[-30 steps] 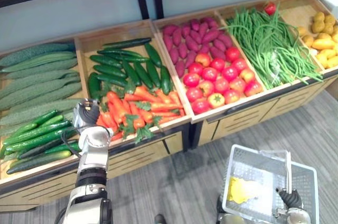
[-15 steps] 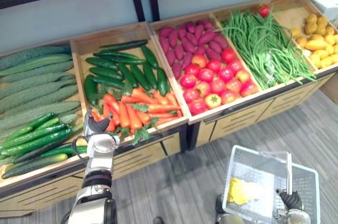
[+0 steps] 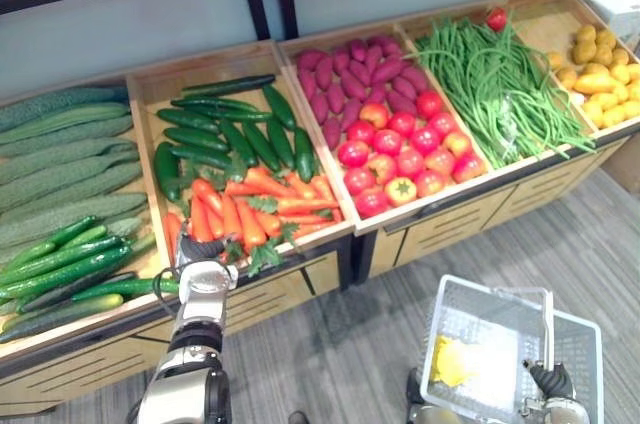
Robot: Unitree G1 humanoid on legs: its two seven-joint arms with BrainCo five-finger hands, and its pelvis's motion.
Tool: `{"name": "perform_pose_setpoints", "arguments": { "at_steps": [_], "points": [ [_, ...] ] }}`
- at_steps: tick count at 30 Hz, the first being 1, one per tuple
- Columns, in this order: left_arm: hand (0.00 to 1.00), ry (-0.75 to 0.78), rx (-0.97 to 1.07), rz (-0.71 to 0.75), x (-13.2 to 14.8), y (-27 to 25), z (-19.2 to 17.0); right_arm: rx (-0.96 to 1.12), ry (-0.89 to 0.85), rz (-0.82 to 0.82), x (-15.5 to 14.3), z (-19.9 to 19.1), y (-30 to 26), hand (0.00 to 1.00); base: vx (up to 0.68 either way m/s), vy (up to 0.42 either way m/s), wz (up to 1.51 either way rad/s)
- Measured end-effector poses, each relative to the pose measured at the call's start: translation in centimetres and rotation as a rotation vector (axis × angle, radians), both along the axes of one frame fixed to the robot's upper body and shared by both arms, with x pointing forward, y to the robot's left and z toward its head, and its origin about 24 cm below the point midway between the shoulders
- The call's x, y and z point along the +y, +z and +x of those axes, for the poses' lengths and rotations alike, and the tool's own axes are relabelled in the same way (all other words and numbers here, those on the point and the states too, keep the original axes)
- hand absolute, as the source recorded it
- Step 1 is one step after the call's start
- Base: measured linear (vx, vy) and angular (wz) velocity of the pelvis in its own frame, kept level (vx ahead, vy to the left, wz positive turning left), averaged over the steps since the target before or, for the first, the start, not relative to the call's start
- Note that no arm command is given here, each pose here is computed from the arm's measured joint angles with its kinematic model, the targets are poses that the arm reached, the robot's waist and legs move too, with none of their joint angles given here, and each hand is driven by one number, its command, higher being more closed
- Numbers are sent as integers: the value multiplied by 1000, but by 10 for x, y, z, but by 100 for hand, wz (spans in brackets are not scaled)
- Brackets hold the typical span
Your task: Pick vegetable in the basket
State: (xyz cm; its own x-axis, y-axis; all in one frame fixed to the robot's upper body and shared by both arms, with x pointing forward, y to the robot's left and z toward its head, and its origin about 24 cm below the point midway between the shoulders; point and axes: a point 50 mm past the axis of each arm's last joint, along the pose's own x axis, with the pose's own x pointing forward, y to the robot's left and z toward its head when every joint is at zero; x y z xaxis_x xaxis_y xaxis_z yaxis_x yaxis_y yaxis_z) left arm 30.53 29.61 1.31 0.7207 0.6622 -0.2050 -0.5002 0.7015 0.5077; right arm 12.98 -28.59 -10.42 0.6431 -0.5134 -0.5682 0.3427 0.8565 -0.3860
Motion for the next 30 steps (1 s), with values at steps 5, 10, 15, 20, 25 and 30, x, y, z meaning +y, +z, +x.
{"name": "perform_pose_setpoints", "arguments": {
  "at_steps": [5,10,15,20,25,30],
  "points": [
    [0,22,-17,2,7,11,7,-10,14,-3,1,4,2,100,-20,-33,-8],
    [0,51,-36,16,19,26,13,-13,28,-7,1,6,3,100,8,-26,-6],
    [100,62,-65,23,24,36,17,-26,44,-12,2,11,5,100,-5,-3,-1],
    [100,96,-77,29,36,44,16,-28,56,-23,0,13,7,100,-21,-24,-1],
    [100,104,-51,24,39,39,12,-30,57,-29,-2,14,8,100,0,0,0],
    [100,94,-31,12,37,34,11,-30,58,-29,-2,13,8,100,0,0,0]
  ]
}}
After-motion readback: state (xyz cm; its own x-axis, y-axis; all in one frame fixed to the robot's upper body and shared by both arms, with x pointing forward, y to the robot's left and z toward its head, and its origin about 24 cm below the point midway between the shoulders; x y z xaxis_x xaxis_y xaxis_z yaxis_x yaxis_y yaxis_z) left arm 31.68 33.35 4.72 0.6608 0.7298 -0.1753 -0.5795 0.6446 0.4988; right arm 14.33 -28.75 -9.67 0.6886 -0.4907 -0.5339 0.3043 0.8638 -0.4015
